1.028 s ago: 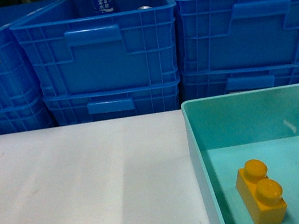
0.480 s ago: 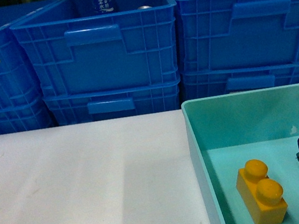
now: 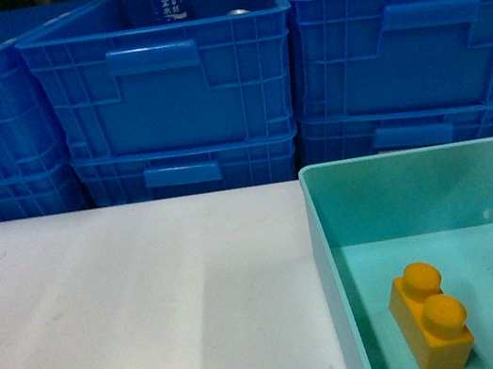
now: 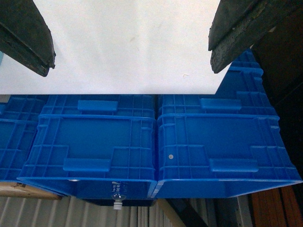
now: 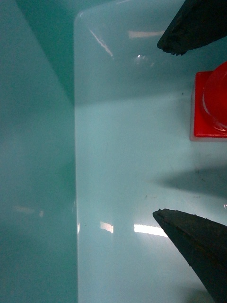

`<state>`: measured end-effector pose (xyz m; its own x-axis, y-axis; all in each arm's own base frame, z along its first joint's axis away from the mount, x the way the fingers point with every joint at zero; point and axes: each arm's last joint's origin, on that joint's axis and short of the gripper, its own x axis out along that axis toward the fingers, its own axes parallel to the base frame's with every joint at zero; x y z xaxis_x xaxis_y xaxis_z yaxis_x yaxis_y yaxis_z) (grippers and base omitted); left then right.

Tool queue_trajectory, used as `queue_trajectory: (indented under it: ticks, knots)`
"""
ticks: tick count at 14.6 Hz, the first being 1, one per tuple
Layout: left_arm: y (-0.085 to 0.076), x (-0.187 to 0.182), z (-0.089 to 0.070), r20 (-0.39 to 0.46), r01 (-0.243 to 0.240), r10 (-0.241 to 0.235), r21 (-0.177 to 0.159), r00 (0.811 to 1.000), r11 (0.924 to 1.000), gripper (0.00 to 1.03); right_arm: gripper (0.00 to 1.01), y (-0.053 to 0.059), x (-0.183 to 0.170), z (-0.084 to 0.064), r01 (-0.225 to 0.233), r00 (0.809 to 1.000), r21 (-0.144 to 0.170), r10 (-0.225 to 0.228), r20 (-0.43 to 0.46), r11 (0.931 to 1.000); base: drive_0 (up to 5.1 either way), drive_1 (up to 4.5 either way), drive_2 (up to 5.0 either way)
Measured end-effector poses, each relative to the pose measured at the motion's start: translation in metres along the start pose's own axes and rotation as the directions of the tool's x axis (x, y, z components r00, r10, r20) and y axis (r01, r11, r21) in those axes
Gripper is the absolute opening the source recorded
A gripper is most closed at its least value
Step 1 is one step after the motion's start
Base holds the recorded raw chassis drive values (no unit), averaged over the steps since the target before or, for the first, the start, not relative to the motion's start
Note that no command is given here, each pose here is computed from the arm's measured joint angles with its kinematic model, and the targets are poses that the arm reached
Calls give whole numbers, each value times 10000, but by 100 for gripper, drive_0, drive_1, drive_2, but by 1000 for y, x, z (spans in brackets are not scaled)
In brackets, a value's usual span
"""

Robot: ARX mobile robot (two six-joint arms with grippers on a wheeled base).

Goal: Pick red block from blue box to shelf

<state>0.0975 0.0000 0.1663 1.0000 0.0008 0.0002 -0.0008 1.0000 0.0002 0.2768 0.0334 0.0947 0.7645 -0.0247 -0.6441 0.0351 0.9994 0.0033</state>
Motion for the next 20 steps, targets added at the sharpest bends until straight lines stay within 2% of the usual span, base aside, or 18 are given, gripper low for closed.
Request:
queue_trajectory:
  ticks: [6,9,12,13,14,15,17,19,20]
  knots:
    - [0,0,0,0,0,0,0,10000,10000,98,98,-2,6,-8,134,9995,-11,-134,-297,9999,0,0,0]
    - [0,0,0,0,0,0,0,10000,10000,98,71,-1,8,-9,181,9992,-34,-182,-347,9998,0,0,0]
    - [0,0,0,0,0,0,0,10000,10000,98,38,0,10,-8,163,9992,-47,-164,-363,9999,0,0,0]
    - [0,0,0,0,4,-4,0,10000,10000,98,31,2,9,-7,108,9993,-101,-112,-366,9999,0,0,0]
    - [0,0,0,0,0,0,0,10000,10000,98,30,4,6,-5,-17,9993,-134,12,-383,9999,0,0,0]
    - [0,0,0,0,0,0,0,10000,10000,98,29,7,-2,2,-212,9996,-171,209,-194,9996,0,0,0]
    - [0,0,0,-4,4,-4,0,10000,10000,98,29,13,-24,28,-817,9945,-244,832,642,9964,0,0,0]
    - [0,0,0,0,0,0,0,10000,10000,98,29,15,-54,56,-1096,9674,-486,1178,2240,9928,0,0,0]
    - [0,0,0,0,4,-4,0,10000,10000,98,29,11,-67,63,-1080,9526,-568,1197,2797,9925,0,0,0]
